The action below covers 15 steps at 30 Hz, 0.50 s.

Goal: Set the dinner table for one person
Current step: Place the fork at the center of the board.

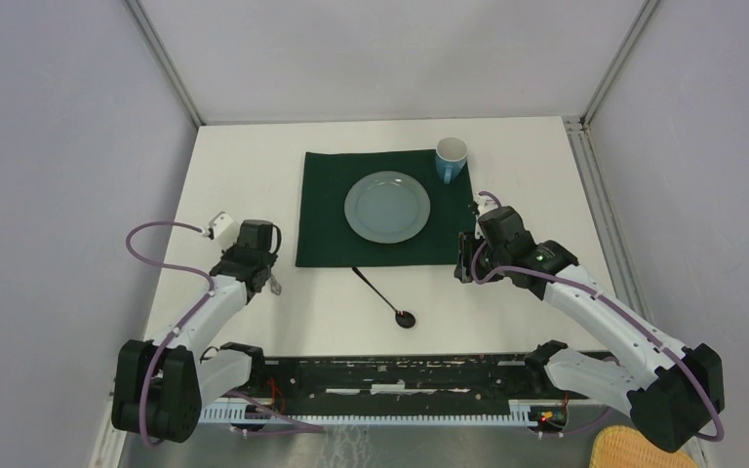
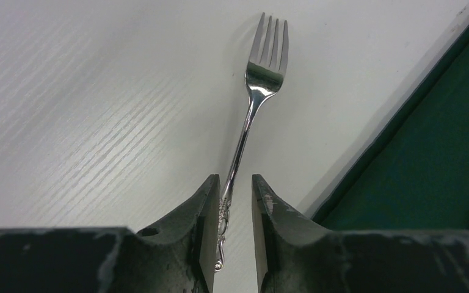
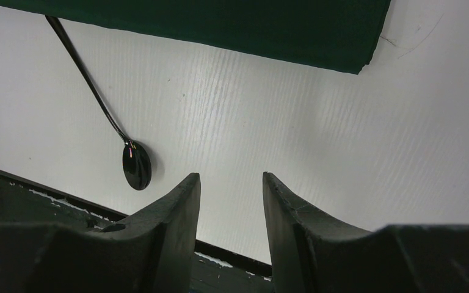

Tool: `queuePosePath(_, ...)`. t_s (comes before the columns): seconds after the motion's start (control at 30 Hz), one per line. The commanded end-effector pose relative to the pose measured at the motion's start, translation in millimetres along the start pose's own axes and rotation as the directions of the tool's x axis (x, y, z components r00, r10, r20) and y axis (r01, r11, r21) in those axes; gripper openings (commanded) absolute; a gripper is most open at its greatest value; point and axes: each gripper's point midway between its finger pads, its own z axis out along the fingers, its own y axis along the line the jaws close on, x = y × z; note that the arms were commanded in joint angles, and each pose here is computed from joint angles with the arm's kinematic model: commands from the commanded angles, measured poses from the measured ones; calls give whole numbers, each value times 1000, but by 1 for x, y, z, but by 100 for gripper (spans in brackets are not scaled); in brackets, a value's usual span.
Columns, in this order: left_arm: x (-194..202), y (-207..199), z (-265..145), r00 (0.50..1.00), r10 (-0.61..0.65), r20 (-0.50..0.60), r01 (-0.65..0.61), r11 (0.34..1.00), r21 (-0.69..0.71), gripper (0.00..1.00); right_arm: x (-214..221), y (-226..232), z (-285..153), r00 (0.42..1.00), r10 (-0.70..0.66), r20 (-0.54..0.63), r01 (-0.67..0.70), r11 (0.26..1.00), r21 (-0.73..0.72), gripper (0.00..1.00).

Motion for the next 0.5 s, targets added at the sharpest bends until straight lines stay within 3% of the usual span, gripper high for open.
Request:
queuePosePath(0.0,-8,-10,3,998,-66,17,65,996,58,34,-5,1,-4,1000,0,29,1,1000,-9,48)
queuePosePath(0.47,-3,-9,14,988,-156,4,154,978,138,35,-5,1,-3,1000,3,23,-3,1000,-7,48)
